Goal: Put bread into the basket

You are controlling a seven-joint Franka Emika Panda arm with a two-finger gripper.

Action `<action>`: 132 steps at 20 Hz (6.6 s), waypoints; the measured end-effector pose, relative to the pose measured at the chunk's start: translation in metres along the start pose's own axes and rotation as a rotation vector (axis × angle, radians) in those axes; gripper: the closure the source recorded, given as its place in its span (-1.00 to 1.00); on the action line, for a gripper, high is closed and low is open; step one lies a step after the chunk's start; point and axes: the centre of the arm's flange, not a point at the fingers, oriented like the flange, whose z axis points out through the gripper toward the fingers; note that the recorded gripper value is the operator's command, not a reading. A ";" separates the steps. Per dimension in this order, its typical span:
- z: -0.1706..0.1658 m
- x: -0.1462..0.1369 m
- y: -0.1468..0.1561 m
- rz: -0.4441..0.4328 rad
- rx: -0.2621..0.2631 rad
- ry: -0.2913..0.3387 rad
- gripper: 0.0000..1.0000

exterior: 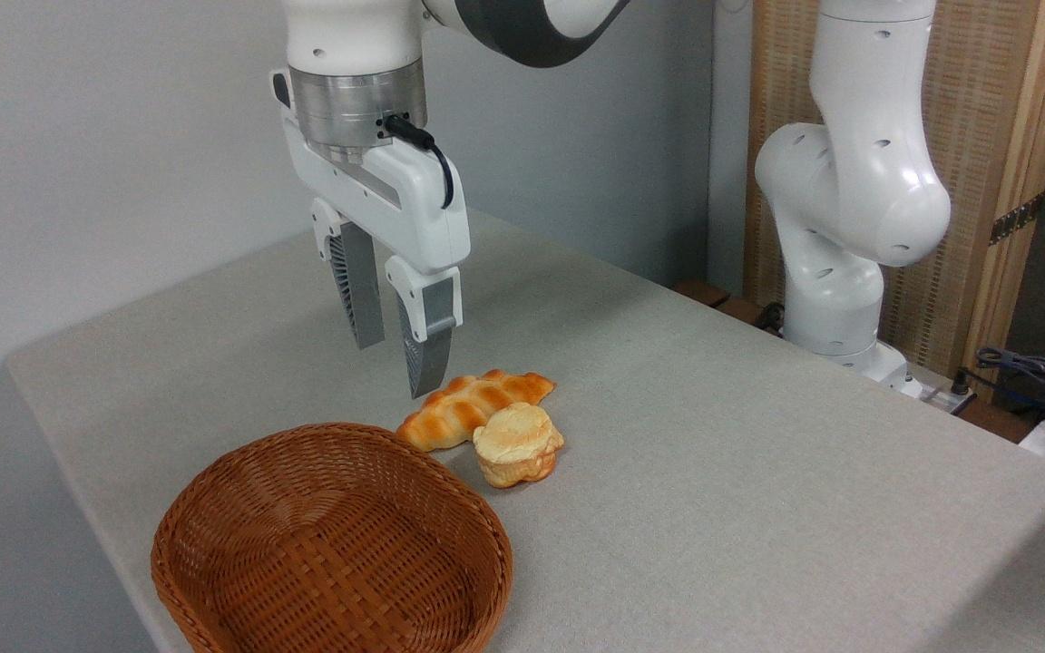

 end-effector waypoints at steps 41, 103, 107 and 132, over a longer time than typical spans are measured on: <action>0.033 0.006 0.018 0.026 -0.041 -0.061 -1.00; 0.056 0.043 0.001 0.017 0.157 0.219 -1.00; 0.060 0.045 -0.017 -0.034 0.198 0.298 -1.00; 0.056 0.044 -0.017 -0.113 0.146 0.282 -1.00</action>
